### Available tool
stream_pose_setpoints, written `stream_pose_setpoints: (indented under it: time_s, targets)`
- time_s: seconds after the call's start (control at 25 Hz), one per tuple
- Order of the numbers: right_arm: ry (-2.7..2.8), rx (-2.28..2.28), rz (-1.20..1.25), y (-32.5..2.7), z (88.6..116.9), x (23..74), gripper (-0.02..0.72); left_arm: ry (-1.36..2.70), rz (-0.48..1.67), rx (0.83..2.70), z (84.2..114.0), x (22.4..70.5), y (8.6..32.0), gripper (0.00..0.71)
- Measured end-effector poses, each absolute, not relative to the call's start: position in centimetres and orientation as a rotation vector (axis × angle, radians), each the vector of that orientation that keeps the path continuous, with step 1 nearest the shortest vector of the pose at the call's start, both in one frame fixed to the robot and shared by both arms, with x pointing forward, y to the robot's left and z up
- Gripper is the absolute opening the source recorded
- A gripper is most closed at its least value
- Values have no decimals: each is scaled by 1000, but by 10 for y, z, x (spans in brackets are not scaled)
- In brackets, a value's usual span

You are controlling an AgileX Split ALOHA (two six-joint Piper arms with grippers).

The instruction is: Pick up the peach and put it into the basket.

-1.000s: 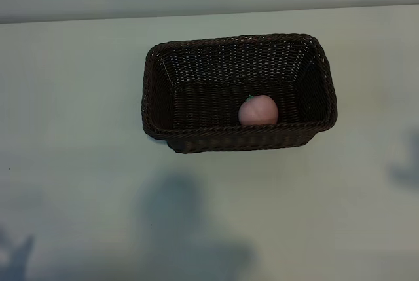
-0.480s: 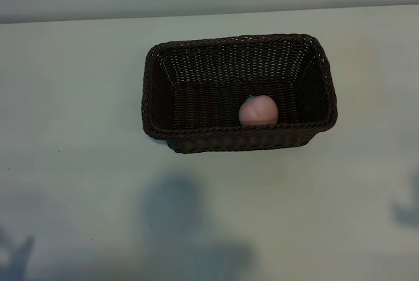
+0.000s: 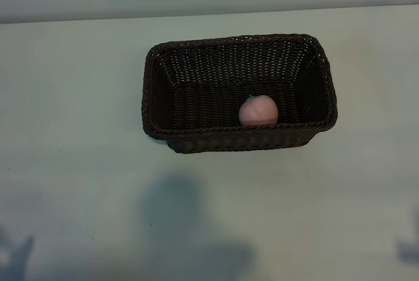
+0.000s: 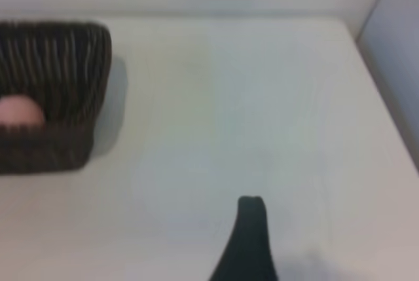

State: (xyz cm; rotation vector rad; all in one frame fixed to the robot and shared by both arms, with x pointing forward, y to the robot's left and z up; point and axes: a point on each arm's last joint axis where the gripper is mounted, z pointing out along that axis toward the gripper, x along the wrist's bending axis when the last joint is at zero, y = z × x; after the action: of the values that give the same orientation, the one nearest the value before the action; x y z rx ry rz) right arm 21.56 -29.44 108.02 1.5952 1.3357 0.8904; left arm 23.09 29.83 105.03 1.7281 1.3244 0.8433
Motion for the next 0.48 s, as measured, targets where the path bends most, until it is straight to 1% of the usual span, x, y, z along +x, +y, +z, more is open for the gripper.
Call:
stream_pose_setpoints:
  time_s: [0.32,0.48]
  targets:
    - [1426,1656,830,-297,1052,229,596,1324,843,1728,1050,231,298,588]
    - [1428,1646,831,-297,1048,233,596,1324,843,1728,1050,231,298,588]
